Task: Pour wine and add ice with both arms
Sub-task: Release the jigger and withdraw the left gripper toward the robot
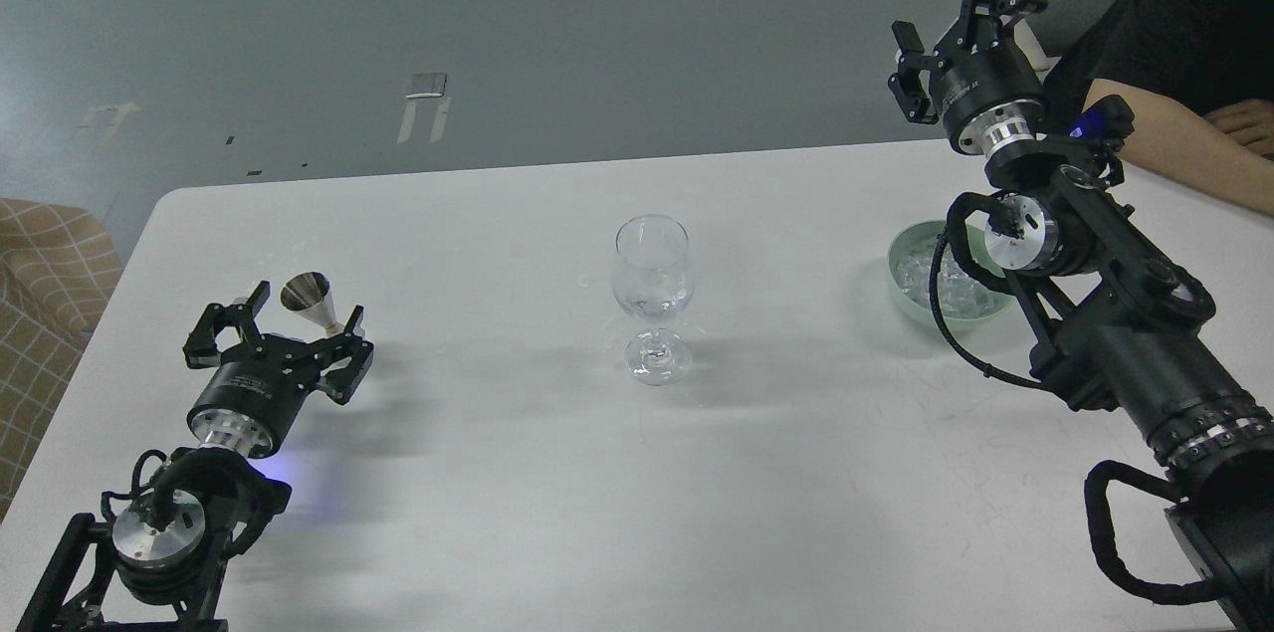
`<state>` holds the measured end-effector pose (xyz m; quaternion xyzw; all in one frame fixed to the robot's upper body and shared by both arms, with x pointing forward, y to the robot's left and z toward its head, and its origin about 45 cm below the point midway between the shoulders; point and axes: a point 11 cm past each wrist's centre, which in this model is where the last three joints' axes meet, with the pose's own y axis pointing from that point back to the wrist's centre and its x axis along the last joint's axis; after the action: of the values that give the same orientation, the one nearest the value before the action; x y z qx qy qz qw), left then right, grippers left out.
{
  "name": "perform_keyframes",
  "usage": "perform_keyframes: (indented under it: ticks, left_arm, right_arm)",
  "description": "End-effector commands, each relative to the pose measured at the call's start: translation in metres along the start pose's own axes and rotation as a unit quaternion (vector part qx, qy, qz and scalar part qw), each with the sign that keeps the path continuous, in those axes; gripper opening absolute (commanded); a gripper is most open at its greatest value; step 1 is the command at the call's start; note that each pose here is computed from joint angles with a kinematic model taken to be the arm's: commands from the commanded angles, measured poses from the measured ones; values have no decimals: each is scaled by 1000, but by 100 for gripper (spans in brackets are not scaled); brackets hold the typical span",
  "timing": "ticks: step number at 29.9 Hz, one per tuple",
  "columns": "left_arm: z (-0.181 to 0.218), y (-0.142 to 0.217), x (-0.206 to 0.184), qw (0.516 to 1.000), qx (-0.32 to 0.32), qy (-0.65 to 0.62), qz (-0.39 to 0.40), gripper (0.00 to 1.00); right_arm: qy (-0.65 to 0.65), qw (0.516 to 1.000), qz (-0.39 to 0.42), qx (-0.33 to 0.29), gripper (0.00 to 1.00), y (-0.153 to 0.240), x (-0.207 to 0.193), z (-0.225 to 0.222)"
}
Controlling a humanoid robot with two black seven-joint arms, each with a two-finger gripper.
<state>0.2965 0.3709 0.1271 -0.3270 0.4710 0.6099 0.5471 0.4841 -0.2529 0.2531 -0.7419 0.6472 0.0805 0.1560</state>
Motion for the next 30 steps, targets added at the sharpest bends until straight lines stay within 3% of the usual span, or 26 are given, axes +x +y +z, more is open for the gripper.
perform_keyframes:
  ticks: [1, 9, 19, 25, 30]
  left_arm:
    - [0, 7, 1, 1000, 4, -5, 1, 98]
    - [11, 38, 11, 999, 18, -35, 3, 98]
    - [81, 77, 16, 995, -25, -92, -7, 98]
    - [135, 78, -14, 983, -30, -179, -16, 98]
    - [173, 52, -77, 969, -52, -235, -64, 98]
  right_arm:
    - [0, 1000, 0, -1, 100, 0, 0, 1]
    - [3, 1000, -1, 1, 100, 0, 4, -3]
    - [6, 1000, -1, 3, 100, 0, 6, -7]
    - [14, 1000, -1, 10, 100, 0, 10, -14]
    - [19, 1000, -4, 8, 100, -1, 11, -18]
